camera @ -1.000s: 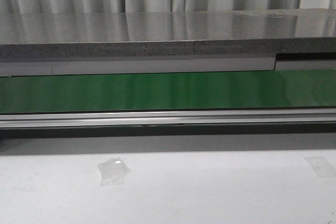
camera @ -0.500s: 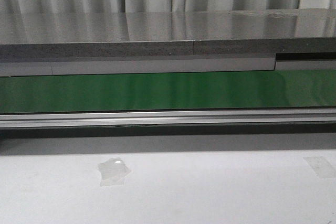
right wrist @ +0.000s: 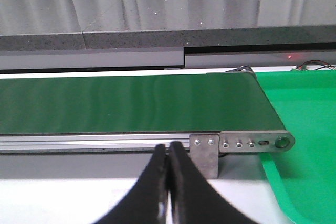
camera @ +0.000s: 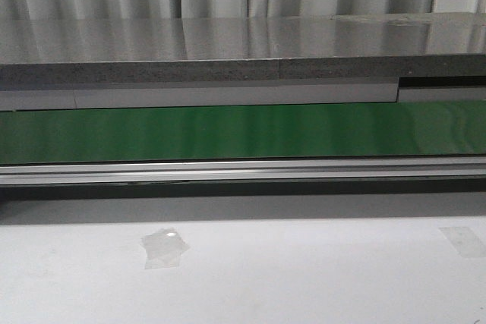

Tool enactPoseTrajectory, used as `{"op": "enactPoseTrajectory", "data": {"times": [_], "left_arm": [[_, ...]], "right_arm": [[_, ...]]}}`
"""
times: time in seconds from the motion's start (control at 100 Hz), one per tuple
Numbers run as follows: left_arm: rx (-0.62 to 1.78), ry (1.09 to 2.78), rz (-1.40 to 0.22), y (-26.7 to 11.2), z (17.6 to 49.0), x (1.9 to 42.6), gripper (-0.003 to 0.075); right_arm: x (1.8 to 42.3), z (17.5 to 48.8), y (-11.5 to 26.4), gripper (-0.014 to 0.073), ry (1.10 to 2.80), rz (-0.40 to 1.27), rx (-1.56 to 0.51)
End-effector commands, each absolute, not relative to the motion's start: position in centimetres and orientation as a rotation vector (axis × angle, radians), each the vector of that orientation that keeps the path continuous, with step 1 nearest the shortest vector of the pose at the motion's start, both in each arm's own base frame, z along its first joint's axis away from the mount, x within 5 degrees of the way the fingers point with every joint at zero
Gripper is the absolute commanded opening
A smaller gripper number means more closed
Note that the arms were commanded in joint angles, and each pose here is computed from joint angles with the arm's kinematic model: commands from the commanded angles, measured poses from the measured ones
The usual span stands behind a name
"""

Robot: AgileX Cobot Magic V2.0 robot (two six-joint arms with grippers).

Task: Move button from left to right
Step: 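Close the left gripper on the button and lift it from the tray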

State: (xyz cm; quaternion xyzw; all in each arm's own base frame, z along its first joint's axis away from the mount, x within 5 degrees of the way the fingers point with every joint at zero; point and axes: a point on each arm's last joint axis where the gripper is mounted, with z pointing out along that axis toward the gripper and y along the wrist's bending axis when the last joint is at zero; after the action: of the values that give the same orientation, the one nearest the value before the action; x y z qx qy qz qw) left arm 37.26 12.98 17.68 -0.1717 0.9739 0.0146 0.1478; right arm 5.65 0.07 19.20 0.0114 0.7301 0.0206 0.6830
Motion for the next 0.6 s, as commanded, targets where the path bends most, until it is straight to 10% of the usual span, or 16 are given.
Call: {"op": "enactPoseTrajectory", "data": {"times": [0.0,0.3,0.59], "left_arm": [[-0.502,2.72,0.049,13.4,19.6,37.7,0.0659],[-0.527,2.799,0.016,13.3,17.3,37.8,0.0617],[-0.532,2.814,0.009,13.3,17.2,37.7,0.0283]], "right_arm": [[5.5,20.5,0.1,-0.0068,1.525,0.042,0.013],[5.5,20.5,0.1,-0.0068,1.525,0.042,0.013],[5.5,20.5,0.1,-0.0068,1.525,0.042,0.013]]}}
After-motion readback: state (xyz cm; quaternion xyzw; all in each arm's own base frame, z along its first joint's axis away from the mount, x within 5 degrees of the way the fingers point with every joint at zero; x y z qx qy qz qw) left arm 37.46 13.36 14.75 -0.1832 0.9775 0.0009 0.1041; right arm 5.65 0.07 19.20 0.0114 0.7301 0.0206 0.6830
